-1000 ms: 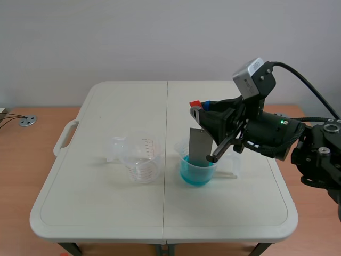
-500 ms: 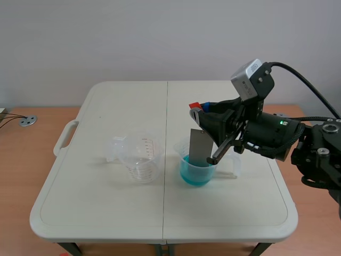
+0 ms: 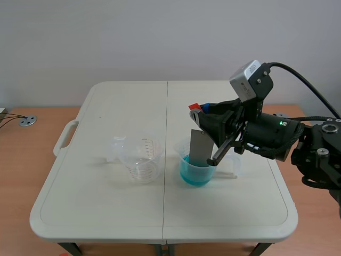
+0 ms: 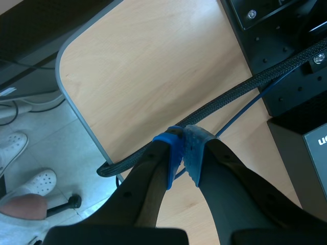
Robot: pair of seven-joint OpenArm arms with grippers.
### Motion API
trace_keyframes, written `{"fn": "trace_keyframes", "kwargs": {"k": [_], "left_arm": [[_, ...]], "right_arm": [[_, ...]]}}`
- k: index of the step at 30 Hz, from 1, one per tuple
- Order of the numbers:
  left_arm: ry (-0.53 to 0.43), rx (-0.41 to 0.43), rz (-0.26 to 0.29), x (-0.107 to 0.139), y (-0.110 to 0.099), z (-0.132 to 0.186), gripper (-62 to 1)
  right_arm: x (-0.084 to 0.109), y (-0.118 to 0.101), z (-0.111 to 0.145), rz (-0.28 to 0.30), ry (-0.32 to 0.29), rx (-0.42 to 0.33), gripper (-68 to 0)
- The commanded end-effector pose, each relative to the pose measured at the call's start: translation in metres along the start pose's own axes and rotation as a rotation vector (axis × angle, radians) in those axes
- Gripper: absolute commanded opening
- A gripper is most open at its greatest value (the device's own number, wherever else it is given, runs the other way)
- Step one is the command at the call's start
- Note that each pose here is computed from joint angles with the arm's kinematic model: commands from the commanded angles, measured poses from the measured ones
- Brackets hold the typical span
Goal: Hold the metal plate by the orange handle, dip it into the blue solution, take it out and point at it, then put the plate back in the beaker on the left.
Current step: 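Hold the plate still in the solution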
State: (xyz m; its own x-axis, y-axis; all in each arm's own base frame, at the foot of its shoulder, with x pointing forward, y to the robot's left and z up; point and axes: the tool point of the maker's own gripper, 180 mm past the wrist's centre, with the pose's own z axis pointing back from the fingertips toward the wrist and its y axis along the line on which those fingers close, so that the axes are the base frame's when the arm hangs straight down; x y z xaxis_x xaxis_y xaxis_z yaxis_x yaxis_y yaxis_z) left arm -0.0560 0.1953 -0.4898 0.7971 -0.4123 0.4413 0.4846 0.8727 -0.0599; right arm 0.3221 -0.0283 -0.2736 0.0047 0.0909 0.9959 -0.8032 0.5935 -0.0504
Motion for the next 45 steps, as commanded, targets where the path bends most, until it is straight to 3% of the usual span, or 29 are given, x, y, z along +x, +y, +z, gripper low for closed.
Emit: {"fn": "trace_keyframes", "kwargs": {"k": [1,31,45], "left_arm": [[0.001,-0.006,0.004,-0.002,-0.002,0.003,-59.0],[0.001,-0.006,0.004,-0.002,-0.002,0.003,-59.0],[-0.003,-0.006,0.004,-0.001,-0.002,0.003,-59.0]], "right_arm": [[0.004,-0.004,0.000,0.007,-0.010,0.001,-66.4],[0.004,-0.005,0.000,0.007,-0.011,0.000,-66.4],[0.012,-0.015,0.005,0.019,-0.029,-0.033,-66.4]]}}
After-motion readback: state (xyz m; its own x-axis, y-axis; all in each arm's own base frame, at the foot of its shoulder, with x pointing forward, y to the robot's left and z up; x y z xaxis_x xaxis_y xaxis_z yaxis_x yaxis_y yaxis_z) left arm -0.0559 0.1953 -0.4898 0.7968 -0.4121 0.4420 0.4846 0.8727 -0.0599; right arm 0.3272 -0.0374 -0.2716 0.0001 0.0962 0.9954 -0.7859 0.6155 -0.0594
